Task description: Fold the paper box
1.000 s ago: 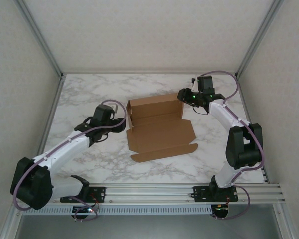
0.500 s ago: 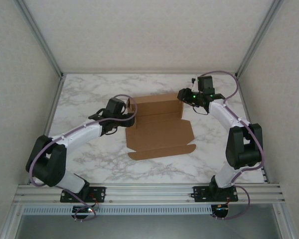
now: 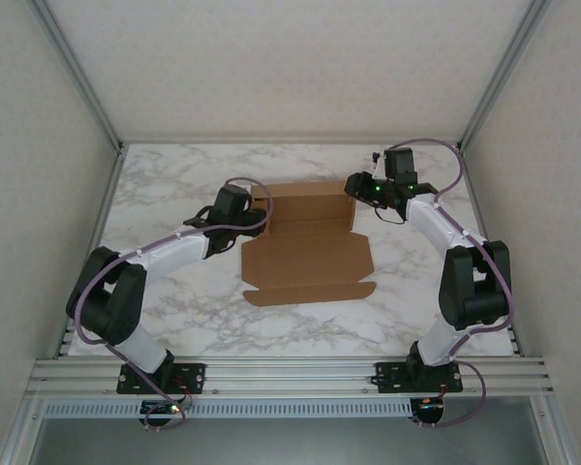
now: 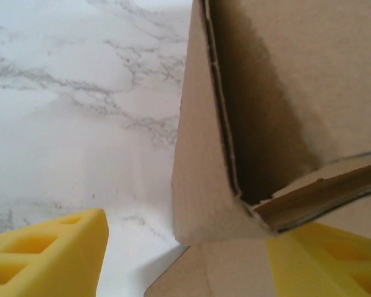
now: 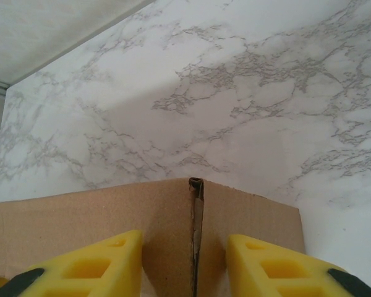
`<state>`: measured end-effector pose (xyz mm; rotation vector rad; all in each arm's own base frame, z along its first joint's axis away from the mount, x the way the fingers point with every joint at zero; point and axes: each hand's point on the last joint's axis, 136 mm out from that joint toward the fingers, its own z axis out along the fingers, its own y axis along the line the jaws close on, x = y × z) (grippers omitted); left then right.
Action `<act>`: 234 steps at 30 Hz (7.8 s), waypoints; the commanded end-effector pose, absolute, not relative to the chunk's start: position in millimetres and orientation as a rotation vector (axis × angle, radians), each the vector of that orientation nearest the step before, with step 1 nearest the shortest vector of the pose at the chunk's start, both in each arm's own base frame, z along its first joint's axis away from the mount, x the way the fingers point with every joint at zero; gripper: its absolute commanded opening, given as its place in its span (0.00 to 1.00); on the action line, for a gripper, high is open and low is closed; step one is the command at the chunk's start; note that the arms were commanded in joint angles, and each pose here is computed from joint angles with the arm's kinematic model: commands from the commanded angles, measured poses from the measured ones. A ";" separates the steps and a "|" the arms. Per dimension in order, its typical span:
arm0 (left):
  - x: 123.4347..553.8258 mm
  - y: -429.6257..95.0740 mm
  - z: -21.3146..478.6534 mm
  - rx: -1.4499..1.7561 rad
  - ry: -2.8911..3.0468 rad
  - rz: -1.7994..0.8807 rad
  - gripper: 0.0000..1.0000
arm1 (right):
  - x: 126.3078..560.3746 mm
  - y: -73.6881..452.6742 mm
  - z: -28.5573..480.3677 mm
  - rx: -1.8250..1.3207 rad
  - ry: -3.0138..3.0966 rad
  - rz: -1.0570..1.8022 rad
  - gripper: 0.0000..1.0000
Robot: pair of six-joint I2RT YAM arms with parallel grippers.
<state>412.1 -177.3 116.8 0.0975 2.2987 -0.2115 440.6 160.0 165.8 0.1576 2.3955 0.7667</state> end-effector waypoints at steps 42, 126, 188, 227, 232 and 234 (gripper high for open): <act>441.7 -166.0 76.8 0.024 2.199 -0.069 0.49 | 406.6 175.5 134.9 0.216 2.545 0.876 0.38; 419.6 -117.8 123.1 -0.179 1.870 -0.285 0.65 | 400.6 210.4 158.3 0.433 2.428 0.871 0.33; 386.4 -119.6 255.8 -0.213 1.670 -0.315 0.56 | 398.7 199.7 211.5 0.278 2.357 0.818 0.66; 520.5 -214.4 130.5 -0.165 2.397 -0.877 0.58 | 412.2 235.8 180.0 0.177 2.496 0.963 0.70; 489.4 -268.4 137.8 -0.172 2.318 -1.055 0.60 | 416.5 230.1 183.6 0.172 2.486 0.946 0.73; 475.6 -296.1 141.6 -0.171 2.285 -1.146 0.61 | 418.8 227.0 184.0 0.169 2.488 0.934 0.74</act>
